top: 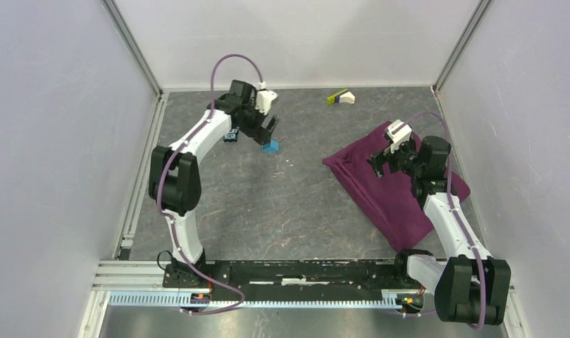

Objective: Open and lay out the surgical kit
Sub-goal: Move the distractor to the center of the board.

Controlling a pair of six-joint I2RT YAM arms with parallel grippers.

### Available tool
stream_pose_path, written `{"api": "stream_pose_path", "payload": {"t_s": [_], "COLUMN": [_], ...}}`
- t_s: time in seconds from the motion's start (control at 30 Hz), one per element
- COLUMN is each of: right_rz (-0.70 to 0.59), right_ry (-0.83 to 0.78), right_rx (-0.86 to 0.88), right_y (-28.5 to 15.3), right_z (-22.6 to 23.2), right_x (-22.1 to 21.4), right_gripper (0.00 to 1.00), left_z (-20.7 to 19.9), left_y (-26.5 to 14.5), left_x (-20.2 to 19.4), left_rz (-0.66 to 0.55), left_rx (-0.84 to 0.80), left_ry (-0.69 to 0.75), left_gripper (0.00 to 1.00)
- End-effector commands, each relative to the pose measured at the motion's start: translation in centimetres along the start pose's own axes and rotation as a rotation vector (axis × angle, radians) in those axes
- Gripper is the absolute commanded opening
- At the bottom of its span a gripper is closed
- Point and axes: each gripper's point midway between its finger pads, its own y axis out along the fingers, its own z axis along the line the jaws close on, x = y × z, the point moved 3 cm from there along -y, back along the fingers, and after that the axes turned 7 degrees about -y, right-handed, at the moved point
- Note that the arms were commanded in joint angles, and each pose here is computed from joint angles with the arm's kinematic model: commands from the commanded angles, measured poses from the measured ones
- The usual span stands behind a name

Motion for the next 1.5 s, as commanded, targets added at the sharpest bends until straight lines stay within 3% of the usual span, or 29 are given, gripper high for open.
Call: {"api": "stream_pose_path", "payload": {"t_s": [0.0,0.27,0.6,0.77,1.0,1.23,1.37,1.43,1.47], "right_rz": [-0.05,-0.052,-0.041,-0.033,-0.026,-0.023,-0.023,-0.025,-0.026], "right_ry": [-0.046,-0.051,-0.05,-0.044,-0.039,-0.033,-0.03,-0.031,-0.032], "right_rx": [-0.028,-0.035,-0.036,-0.031,-0.026,-0.023,-0.022,-0.023,-0.022], "right_y": [-0.3,-0.4,-0.3,-0.1,0.1,0.2,0.2,0.2,0.1], "right_z": [-1.2,-1.2,-1.3,-1.3,-1.3,-1.2,-1.2,-1.2,-1.2], "right_x": [2.2,2.3,2.0,1.7,1.5,1.4,1.4,1.4,1.5], "right_gripper": [0.97,0.97,0.97,0.97,0.97,0.97,0.97,0.97,0.97], "left_z": [-2.4,-3.5,-4.2,-3.9,-2.0,3.3,7.8,9.8,10.6], "left_y": [1.5,5.6,8.3,8.0,8.8,9.3,9.4,9.3,9.3], "left_x": [1.9,3.0,0.9,0.2,0.5,3.1,5.0,5.4,5.4], "left_rz": [-0.067,-0.023,0.062,0.079,0.09,0.048,0.007,-0.001,-0.003], "left_rx": [-0.046,-0.068,-0.099,-0.084,-0.027,0.132,0.242,0.296,0.31], "left_ry": [0.136,0.203,0.232,0.241,0.24,0.149,0.059,0.016,-0.002], "left_gripper": [1.0,1.0,0.98,0.88,0.62,0.5,0.5,0.58,0.69]}}
